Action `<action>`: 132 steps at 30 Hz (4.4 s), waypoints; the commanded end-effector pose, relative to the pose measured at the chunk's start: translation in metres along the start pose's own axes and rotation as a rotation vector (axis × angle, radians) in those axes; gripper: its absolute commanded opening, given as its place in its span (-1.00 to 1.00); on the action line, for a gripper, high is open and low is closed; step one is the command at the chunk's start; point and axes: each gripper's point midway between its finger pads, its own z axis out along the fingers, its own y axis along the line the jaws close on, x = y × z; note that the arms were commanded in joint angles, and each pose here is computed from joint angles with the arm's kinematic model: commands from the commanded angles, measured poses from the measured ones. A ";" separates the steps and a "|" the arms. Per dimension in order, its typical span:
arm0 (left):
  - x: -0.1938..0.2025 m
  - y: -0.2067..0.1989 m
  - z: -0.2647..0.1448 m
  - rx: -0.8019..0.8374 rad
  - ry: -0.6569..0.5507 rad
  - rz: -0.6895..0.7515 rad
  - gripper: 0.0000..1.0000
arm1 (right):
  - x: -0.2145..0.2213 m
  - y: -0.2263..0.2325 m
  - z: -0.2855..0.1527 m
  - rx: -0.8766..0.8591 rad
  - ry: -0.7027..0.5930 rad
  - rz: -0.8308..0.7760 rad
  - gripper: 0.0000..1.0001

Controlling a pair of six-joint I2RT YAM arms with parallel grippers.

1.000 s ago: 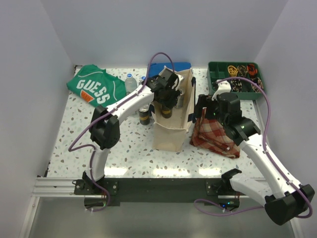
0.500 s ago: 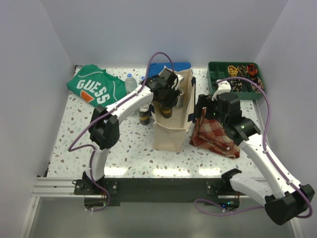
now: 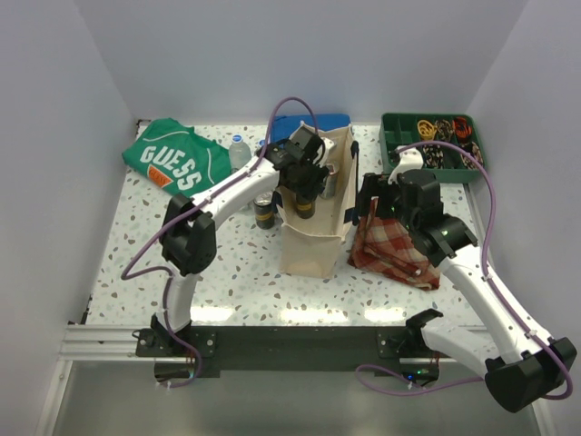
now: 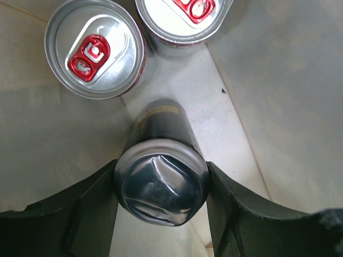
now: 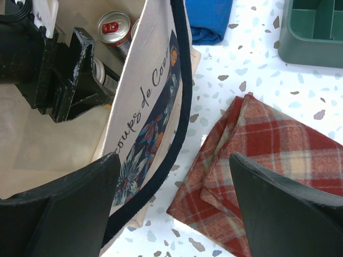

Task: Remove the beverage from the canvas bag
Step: Take out the drink from the canvas bag, then place the drink at the center of the board.

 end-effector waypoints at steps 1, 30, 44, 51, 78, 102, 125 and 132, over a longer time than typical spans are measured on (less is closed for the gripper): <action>-0.027 -0.005 -0.038 0.029 -0.108 0.005 -1.00 | -0.024 0.001 -0.011 0.000 -0.072 0.017 0.75; -0.049 -0.004 -0.092 0.026 -0.224 0.002 -1.00 | -0.041 0.010 -0.017 -0.029 -0.123 0.095 0.74; -0.057 -0.014 -0.113 0.061 -0.277 0.003 -1.00 | -0.037 0.008 -0.021 -0.024 -0.125 0.125 0.74; -0.063 -0.018 -0.123 0.075 -0.307 0.009 -1.00 | -0.038 0.007 -0.024 -0.021 -0.130 0.122 0.75; -0.090 -0.029 -0.171 0.124 -0.428 0.031 -1.00 | -0.033 0.004 -0.026 -0.008 -0.117 0.122 0.75; -0.106 -0.029 -0.250 0.139 -0.657 0.016 -1.00 | -0.027 0.000 -0.029 0.004 -0.113 0.139 0.75; -0.086 0.020 -0.353 -0.026 -1.016 -0.122 -1.00 | -0.025 0.006 -0.023 -0.015 -0.094 0.152 0.75; -0.073 0.046 -0.364 -0.142 -1.030 -0.213 -1.00 | -0.026 0.010 -0.021 -0.034 -0.091 0.165 0.75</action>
